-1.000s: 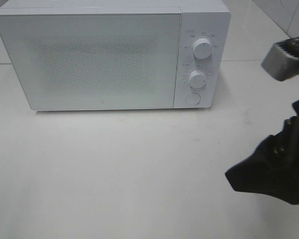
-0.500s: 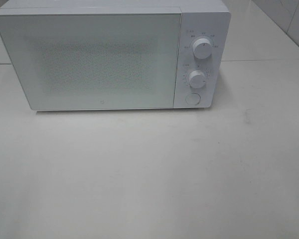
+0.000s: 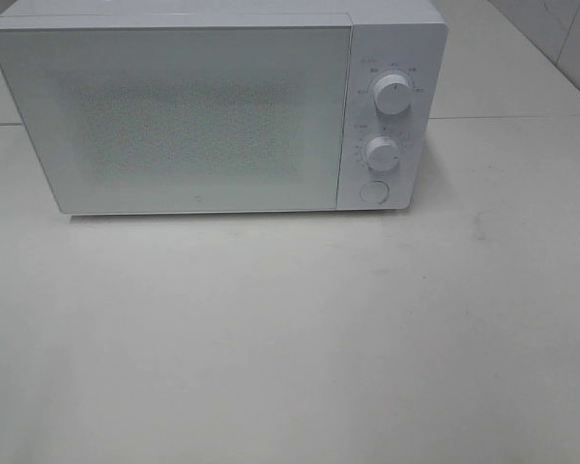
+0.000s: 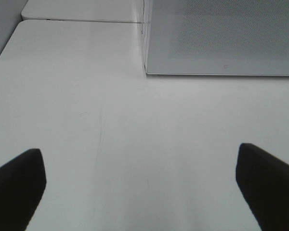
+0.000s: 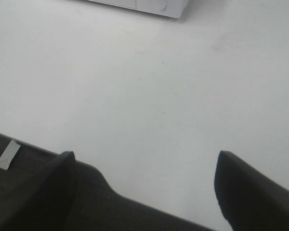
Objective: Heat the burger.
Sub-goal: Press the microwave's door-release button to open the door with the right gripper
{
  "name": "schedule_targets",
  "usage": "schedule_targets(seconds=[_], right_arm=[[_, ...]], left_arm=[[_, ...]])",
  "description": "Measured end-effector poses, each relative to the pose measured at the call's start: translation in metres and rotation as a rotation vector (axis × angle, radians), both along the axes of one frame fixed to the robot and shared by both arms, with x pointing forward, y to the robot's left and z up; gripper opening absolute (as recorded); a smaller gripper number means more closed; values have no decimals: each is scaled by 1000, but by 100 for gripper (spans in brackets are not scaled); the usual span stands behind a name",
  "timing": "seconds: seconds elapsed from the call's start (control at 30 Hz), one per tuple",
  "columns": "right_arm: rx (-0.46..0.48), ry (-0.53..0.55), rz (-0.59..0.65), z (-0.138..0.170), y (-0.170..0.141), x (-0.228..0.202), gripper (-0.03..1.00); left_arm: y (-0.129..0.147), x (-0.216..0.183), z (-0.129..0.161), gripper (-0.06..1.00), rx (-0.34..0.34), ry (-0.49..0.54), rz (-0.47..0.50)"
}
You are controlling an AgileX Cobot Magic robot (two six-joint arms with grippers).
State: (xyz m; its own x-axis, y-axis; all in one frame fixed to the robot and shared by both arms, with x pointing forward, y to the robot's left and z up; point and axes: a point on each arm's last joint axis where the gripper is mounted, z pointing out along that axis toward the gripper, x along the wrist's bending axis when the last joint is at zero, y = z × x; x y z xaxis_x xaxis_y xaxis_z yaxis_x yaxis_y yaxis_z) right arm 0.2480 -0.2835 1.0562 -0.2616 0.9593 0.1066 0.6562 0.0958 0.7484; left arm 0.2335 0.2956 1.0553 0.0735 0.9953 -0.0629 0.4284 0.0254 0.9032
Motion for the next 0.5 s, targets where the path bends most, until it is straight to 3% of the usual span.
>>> schedule_targets(seconds=[0.2,0.5], right_arm=[[43,-106,-140,-8,-6,-13,76],[60,-166,-159,-8,-7,-21,76]], left_arm=[[0,0,0,99,0,0,0],[0,0,0,99,0,0,0]])
